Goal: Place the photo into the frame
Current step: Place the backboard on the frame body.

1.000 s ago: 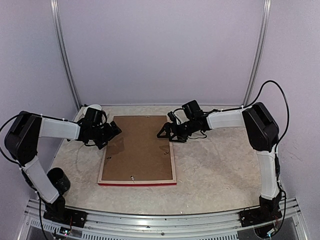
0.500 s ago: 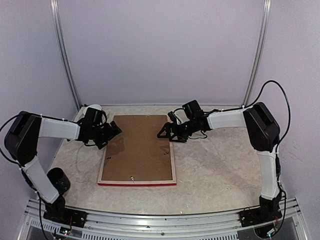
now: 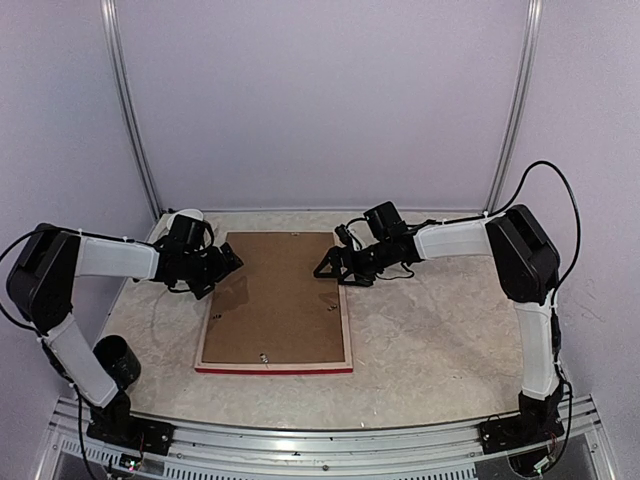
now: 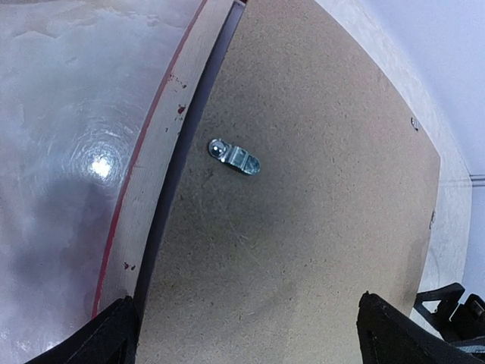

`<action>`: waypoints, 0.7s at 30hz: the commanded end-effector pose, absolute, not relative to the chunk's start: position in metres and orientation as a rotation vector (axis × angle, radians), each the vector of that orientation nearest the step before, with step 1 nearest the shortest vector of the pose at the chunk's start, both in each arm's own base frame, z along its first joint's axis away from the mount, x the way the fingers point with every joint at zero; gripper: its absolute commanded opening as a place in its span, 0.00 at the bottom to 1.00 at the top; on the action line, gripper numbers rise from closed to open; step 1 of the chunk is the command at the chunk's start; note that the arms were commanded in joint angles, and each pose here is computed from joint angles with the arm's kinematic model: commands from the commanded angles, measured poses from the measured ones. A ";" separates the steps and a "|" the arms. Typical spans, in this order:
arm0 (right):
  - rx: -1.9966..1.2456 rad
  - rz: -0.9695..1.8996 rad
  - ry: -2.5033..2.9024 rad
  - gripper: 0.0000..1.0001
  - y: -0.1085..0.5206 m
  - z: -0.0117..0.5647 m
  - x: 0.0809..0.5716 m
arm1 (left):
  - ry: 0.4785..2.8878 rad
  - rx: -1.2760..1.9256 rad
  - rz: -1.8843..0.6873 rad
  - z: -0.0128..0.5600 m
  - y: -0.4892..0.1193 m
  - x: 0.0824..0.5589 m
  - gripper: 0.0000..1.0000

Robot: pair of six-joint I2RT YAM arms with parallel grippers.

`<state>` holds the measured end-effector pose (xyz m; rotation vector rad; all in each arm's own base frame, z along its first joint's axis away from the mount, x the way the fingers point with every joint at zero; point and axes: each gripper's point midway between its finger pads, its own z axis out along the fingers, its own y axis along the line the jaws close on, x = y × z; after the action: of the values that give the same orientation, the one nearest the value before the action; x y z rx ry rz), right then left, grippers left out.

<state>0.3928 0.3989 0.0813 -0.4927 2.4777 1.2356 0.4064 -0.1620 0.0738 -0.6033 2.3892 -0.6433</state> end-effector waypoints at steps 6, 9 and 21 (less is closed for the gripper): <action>-0.625 1.334 2.362 0.99 0.423 0.121 0.372 | 2.390 -0.534 -0.696 0.089 -0.183 0.406 0.99; -0.628 1.326 2.360 0.99 0.422 0.122 0.372 | 2.387 -0.531 -0.677 0.091 -0.182 0.408 0.99; -0.629 1.319 2.363 0.99 0.422 0.122 0.374 | 2.440 -0.475 -0.526 0.082 -0.184 0.411 0.99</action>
<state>0.3905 0.4003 0.0813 -0.5123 2.4744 1.2302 0.4057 -0.1640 0.0757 -0.5542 2.4374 -0.5091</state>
